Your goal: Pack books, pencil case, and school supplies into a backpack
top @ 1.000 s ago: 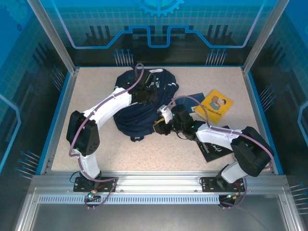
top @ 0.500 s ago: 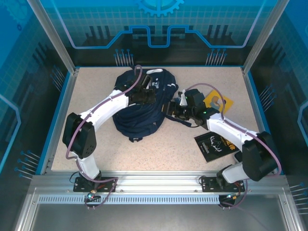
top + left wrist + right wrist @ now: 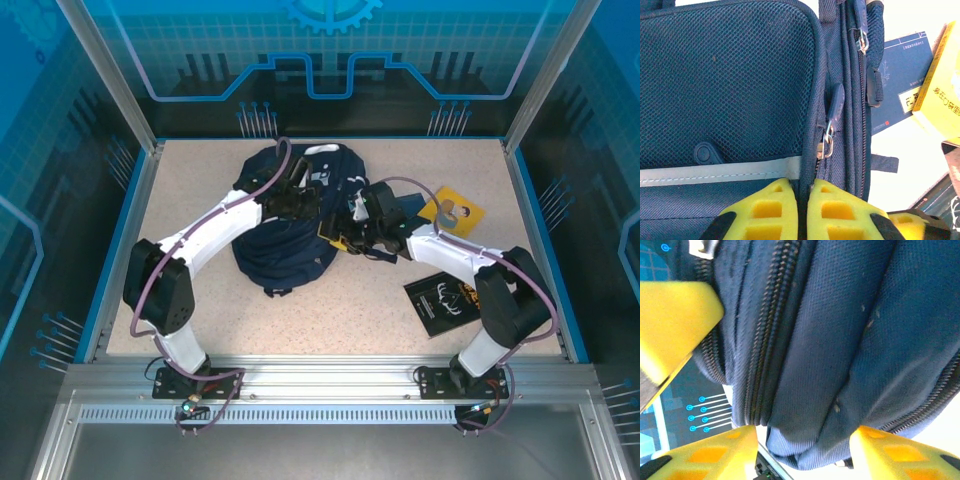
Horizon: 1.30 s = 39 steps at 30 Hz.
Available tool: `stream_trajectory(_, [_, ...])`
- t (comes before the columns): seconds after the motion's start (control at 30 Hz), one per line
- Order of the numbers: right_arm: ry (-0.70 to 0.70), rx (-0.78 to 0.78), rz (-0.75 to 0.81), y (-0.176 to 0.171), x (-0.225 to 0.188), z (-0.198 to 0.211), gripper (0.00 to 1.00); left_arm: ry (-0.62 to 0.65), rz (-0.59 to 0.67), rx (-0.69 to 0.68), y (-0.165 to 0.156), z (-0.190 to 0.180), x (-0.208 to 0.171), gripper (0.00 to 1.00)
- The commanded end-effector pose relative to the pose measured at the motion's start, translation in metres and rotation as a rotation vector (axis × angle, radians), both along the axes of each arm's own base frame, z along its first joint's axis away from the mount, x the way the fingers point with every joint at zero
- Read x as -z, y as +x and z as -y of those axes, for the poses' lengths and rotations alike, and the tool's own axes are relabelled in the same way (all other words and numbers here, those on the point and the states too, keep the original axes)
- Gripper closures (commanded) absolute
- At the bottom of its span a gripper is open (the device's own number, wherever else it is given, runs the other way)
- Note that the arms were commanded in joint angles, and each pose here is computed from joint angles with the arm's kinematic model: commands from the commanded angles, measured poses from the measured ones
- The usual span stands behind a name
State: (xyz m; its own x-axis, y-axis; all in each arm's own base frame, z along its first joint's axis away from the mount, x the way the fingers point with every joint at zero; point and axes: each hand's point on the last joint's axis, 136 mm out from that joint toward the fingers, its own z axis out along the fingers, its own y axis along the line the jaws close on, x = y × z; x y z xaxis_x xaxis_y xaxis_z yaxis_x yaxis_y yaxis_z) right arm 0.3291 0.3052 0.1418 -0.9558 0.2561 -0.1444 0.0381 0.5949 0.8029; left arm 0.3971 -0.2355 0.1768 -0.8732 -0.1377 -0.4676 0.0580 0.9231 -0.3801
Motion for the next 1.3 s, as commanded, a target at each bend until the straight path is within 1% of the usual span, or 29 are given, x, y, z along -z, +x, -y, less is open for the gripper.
stream_trajectory(0.0, [0.022,-0.024,-0.029,0.000,0.002,-0.016,0.51,-0.075,0.095,0.049,-0.004,0.006,-0.045,0.99])
stream_trajectory(0.07, [0.026,-0.037,-0.030,0.000,0.003,-0.023,0.56,-0.085,0.098,0.051,-0.007,0.006,-0.049,0.99])
stream_trajectory(0.13, [0.027,-0.042,-0.034,0.000,0.004,-0.028,0.68,-0.084,0.103,0.043,-0.008,0.004,-0.053,0.96])
stream_trajectory(0.2, [0.052,-0.043,-0.022,0.001,-0.001,-0.033,0.79,-0.074,0.111,0.014,-0.011,-0.006,-0.058,0.86])
stream_trajectory(0.23, [0.060,-0.042,-0.016,0.001,-0.004,-0.035,0.83,-0.074,0.112,-0.007,-0.013,-0.011,-0.061,0.79])
stream_trajectory(0.27, [0.071,-0.041,-0.004,0.002,-0.008,-0.037,0.86,-0.077,0.115,-0.032,-0.016,-0.019,-0.063,0.70])
stream_trajectory(0.3, [0.077,-0.040,0.008,0.002,-0.012,-0.038,0.88,-0.086,0.117,-0.058,-0.020,-0.027,-0.064,0.64])
stream_trajectory(0.37, [0.076,-0.030,0.031,0.003,-0.019,-0.039,0.88,-0.120,0.122,-0.104,-0.030,-0.043,-0.067,0.53])
stream_trajectory(0.43, [0.085,-0.024,0.047,0.004,-0.025,-0.042,0.89,-0.137,0.133,-0.120,-0.045,-0.054,-0.065,0.44])
stream_trajectory(0.5, [0.103,-0.024,0.057,0.007,-0.031,-0.049,0.90,-0.160,0.148,-0.087,-0.065,-0.057,-0.063,0.40])
stream_trajectory(0.57, [0.129,-0.035,0.074,0.009,-0.040,-0.059,0.91,-0.168,0.141,-0.084,-0.082,-0.063,-0.054,0.38])
stream_trajectory(0.7, [0.153,-0.060,0.100,0.011,-0.053,-0.077,0.92,-0.183,0.085,-0.071,-0.110,-0.066,-0.027,0.37])
stream_trajectory(0.8, [0.178,-0.079,0.111,0.012,-0.059,-0.089,0.93,-0.176,0.058,-0.076,-0.123,-0.064,-0.011,0.41])
stream_trajectory(0.87, [0.188,-0.083,0.112,0.014,-0.061,-0.094,0.93,-0.158,0.056,-0.102,-0.127,-0.066,0.001,0.46])
stream_trajectory(1.07, [0.224,-0.112,0.101,0.015,-0.065,-0.105,0.94,-0.124,0.060,-0.221,-0.120,-0.078,0.026,0.58])
stream_trajectory(1.27, [0.249,-0.156,0.111,0.012,-0.072,-0.111,0.94,-0.180,0.076,-0.246,-0.111,-0.071,0.029,0.60])
